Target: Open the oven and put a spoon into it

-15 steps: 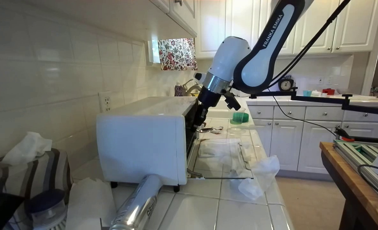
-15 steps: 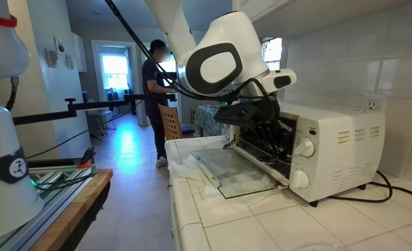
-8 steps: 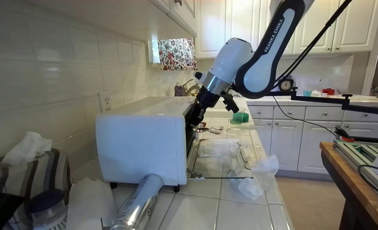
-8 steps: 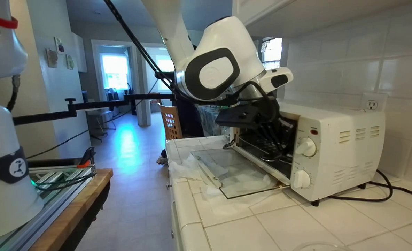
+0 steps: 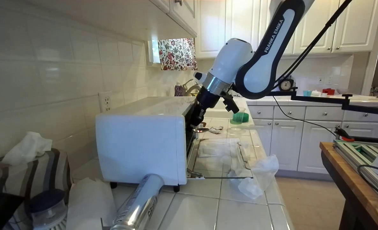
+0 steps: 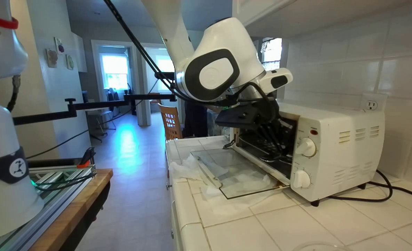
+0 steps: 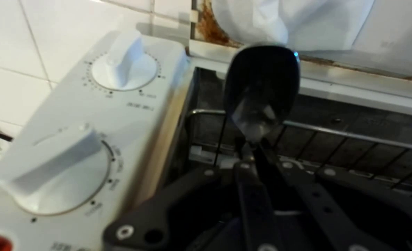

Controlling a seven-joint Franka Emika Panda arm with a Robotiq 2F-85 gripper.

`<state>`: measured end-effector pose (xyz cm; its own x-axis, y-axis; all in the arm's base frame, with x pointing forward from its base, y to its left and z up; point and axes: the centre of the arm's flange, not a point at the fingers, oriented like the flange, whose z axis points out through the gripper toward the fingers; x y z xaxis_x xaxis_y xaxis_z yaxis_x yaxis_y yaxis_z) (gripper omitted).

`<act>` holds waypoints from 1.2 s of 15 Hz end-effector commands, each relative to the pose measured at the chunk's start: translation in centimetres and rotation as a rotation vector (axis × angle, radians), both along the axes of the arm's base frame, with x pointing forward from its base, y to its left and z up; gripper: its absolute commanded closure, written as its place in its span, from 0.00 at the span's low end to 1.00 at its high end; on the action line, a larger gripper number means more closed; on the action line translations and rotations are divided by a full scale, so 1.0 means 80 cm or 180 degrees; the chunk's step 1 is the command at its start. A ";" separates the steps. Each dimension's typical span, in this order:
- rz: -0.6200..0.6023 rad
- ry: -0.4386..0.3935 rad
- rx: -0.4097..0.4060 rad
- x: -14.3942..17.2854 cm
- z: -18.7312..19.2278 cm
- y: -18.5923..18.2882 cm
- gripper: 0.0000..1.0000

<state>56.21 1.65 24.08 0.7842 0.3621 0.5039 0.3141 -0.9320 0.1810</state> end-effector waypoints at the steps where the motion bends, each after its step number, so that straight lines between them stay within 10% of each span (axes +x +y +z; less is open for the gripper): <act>1: 0.0020 -0.0023 -0.0049 -0.001 -0.004 0.002 0.98; 18: 0.0275 -0.0538 -0.0275 -0.006 -0.021 0.031 0.98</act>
<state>55.91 3.83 22.78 0.6834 0.4493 0.5754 0.3475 -0.8934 0.2848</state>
